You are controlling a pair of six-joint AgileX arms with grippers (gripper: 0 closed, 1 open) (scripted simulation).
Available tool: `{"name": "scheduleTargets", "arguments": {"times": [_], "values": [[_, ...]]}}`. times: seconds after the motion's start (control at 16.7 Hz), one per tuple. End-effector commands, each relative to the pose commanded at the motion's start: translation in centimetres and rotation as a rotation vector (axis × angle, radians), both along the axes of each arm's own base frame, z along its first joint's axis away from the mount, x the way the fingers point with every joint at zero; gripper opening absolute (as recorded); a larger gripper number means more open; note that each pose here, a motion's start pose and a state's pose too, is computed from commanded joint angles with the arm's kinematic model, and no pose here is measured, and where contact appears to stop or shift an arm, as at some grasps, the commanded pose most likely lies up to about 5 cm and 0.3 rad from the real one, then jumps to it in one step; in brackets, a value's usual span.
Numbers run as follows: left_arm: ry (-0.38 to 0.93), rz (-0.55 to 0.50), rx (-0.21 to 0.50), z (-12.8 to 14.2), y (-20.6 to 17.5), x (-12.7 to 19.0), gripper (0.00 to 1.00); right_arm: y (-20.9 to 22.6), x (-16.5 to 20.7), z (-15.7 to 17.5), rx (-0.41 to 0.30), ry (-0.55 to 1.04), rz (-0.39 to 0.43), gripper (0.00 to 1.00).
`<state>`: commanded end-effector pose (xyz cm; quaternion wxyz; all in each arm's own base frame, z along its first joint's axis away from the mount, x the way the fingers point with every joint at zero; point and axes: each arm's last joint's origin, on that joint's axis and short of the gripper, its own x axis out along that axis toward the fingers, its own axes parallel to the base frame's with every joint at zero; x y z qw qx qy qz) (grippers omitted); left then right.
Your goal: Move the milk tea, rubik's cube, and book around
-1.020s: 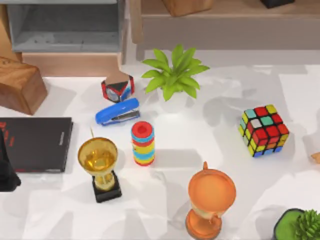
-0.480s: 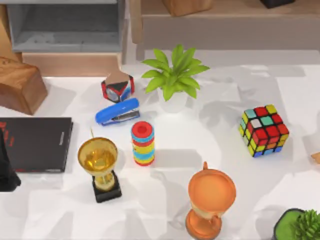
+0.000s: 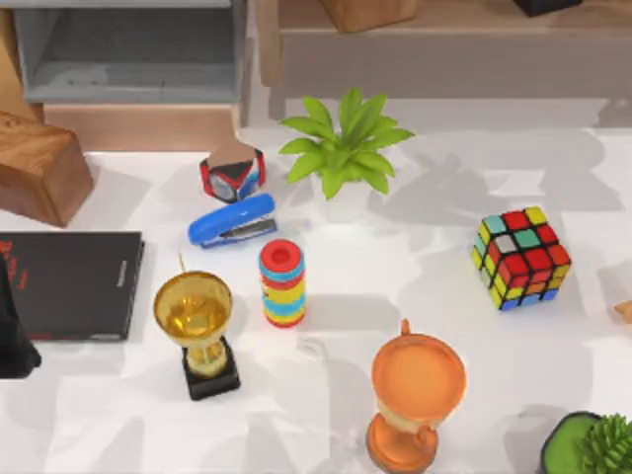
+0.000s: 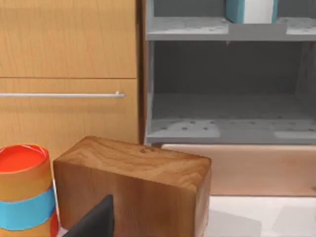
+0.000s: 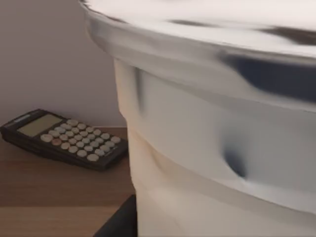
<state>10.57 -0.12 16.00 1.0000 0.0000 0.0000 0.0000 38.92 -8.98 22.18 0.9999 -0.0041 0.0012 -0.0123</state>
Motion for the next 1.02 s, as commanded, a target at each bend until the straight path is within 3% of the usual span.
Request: {"name": "scheduleTargets", "arguments": {"times": [0.36,0.6,0.84,1.02], "values": [[0.000,0.000,0.000,0.0,0.0,0.0,1.00,0.3,-0.2,0.1,-0.003,-0.014,0.013,0.00],[0.000,0.000,0.000,0.0,0.0,0.0,1.00,1.1,-1.0,-0.2,-0.047,-0.105,0.069,0.00],[0.000,0.000,0.000,0.0,0.0,0.0,1.00,-0.2,-2.6,-3.2,-0.087,-0.140,0.104,0.00],[0.000,0.000,0.000,0.0,0.0,0.0,1.00,-3.0,-4.7,-7.1,-0.058,-0.049,0.064,0.00]]}}
